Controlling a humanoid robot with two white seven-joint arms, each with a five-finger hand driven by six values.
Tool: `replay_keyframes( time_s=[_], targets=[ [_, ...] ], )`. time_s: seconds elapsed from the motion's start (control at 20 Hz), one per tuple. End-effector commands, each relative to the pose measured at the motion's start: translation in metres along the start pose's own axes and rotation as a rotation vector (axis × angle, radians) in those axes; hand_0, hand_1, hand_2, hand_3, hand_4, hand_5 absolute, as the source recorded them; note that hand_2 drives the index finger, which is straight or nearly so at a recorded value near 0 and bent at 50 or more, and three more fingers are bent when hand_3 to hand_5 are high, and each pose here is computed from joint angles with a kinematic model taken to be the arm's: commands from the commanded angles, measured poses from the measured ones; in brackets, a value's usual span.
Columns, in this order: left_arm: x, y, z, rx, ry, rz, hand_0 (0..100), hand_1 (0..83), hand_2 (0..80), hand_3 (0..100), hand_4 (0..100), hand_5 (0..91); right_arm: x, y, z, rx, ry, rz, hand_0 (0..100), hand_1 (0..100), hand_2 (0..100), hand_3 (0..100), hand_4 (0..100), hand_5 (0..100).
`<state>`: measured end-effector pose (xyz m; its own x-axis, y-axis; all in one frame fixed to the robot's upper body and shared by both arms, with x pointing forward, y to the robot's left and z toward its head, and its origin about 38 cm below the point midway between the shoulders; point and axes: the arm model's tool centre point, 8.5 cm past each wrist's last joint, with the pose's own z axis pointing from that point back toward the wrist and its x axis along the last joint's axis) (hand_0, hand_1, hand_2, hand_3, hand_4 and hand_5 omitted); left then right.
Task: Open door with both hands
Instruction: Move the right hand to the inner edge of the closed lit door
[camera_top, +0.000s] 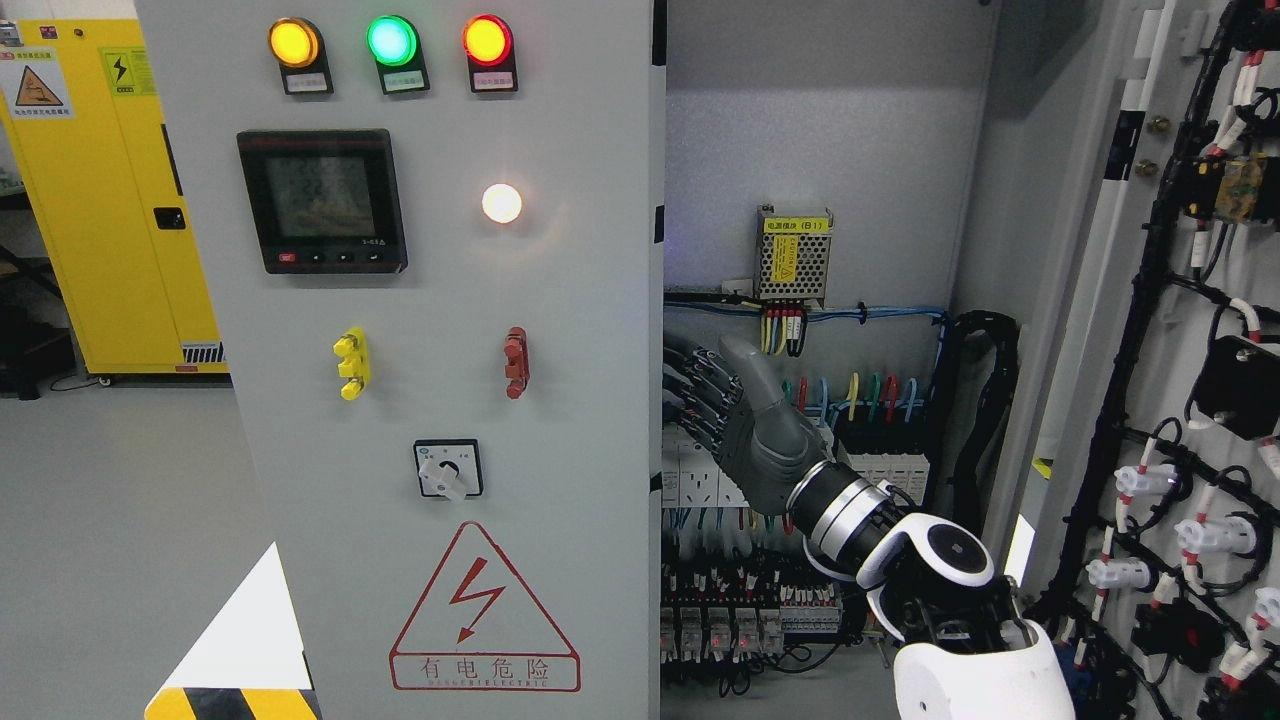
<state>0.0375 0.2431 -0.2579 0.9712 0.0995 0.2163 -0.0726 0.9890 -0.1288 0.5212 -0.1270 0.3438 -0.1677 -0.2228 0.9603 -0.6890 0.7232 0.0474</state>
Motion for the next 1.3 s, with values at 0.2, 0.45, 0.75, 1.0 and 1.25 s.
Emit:
replay_keyframes(
  time_s=[0.2, 0.45, 0.75, 1.0, 1.25],
  targets=[
    [-0.001, -0.001, 0.000, 0.014, 0.008, -0.001, 0, 0.0, 0.0, 1, 0, 0.0, 0.002, -0.007, 0.000, -0.009, -0.002, -0.021, 22, 3, 0, 0, 0, 0],
    [0.000, 0.001, -0.001, 0.045, 0.014, -0.004, 0, 0.0, 0.0, 1, 0, 0.0, 0.006, -0.005, -0.002, 0.016, -0.011, -0.017, 22, 3, 0, 0, 0, 0],
    [-0.002, 0.000, -0.001, 0.043, 0.024, -0.004, 0, 0.0, 0.0, 1, 0, 0.0, 0.014, 0.005, -0.006, 0.080, -0.025, -0.007, 22, 3, 0, 0, 0, 0],
    [-0.001, 0.002, 0.000, 0.041, 0.020, 0.000, 0, 0.0, 0.0, 1, 0, 0.0, 0.015, 0.010, -0.009, 0.108, -0.015, -0.013, 22, 3, 0, 0, 0, 0],
    [0.001, 0.003, 0.000, 0.040, 0.010, 0.001, 0, 0.0, 0.0, 1, 0, 0.0, 0.011, 0.010, -0.010, 0.108, 0.012, -0.026, 22, 2, 0, 0, 0, 0]
  ],
)
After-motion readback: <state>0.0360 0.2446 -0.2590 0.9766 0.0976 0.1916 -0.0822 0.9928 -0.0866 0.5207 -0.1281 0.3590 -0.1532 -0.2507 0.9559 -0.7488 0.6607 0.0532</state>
